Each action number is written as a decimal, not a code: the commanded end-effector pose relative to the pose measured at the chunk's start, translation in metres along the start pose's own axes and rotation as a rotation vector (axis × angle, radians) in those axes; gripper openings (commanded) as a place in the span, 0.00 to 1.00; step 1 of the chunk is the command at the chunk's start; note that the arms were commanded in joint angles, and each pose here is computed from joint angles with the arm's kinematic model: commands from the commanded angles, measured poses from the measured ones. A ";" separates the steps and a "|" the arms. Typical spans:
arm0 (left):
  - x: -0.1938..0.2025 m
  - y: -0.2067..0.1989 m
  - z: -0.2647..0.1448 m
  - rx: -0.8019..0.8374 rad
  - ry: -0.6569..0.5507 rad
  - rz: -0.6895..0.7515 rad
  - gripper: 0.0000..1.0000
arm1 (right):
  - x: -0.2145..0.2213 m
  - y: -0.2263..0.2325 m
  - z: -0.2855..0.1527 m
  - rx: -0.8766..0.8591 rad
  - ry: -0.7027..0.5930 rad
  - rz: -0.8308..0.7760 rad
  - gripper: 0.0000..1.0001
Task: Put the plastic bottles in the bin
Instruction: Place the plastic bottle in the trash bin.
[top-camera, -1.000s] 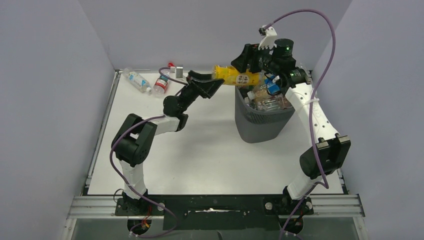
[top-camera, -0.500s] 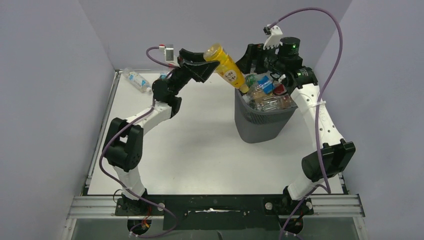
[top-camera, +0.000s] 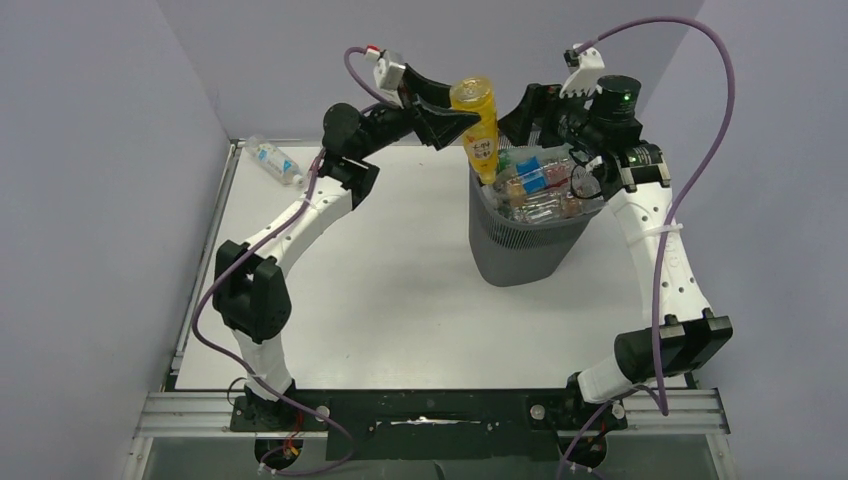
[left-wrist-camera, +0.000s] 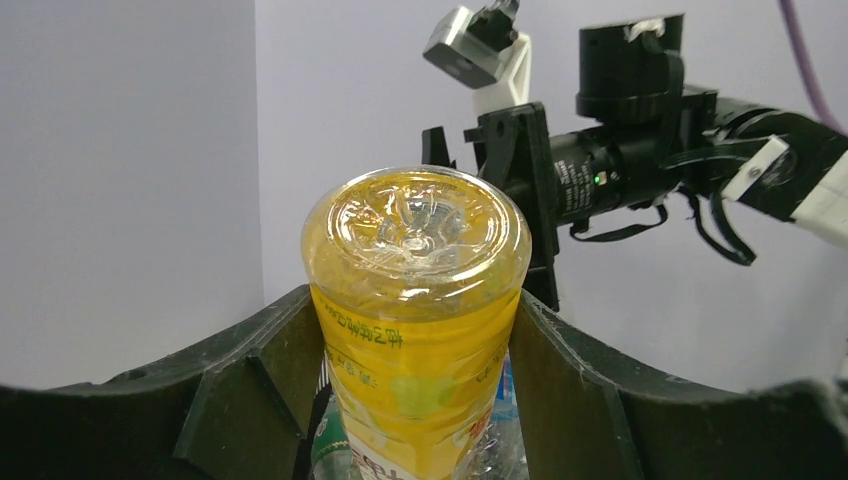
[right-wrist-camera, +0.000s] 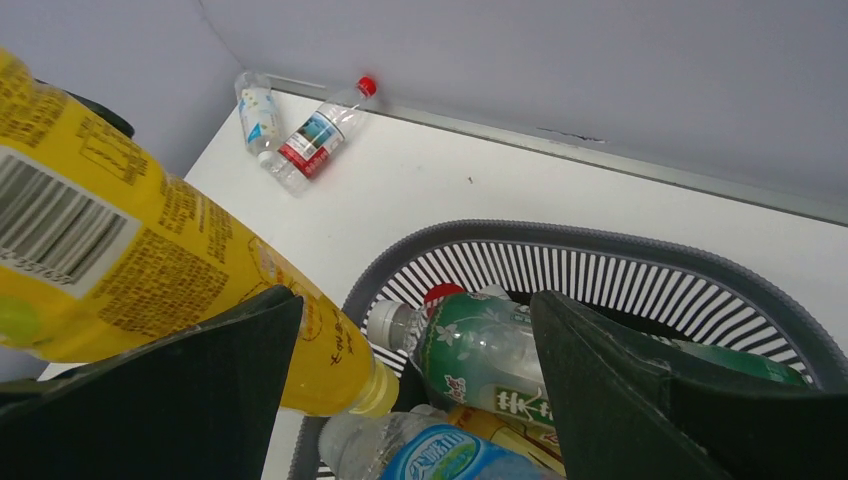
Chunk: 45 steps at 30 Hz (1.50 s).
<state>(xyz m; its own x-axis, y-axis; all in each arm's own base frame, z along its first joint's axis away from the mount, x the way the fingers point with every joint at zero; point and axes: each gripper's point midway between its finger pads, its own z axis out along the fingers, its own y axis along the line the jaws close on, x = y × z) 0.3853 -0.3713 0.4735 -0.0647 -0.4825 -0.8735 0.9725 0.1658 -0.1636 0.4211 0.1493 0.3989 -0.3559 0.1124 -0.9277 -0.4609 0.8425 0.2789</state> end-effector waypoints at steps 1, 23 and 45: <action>0.013 0.001 0.015 0.003 0.114 0.082 0.47 | -0.016 0.004 -0.023 0.001 -0.055 -0.008 0.89; 0.066 0.008 0.027 0.054 0.360 0.133 0.48 | -0.056 0.019 -0.063 -0.009 -0.176 -0.055 0.84; 0.112 0.010 -0.001 0.008 0.426 0.067 0.51 | -0.065 0.020 -0.062 -0.013 -0.198 -0.035 0.84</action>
<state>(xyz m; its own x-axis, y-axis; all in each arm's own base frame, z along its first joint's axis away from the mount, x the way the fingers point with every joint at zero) 0.3985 -0.4346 0.3496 -0.1299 -0.0515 -0.9902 0.9733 0.1842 -0.1373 0.3858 0.1245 0.4533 -0.2527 0.1729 -0.9520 -0.4517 0.8490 0.2741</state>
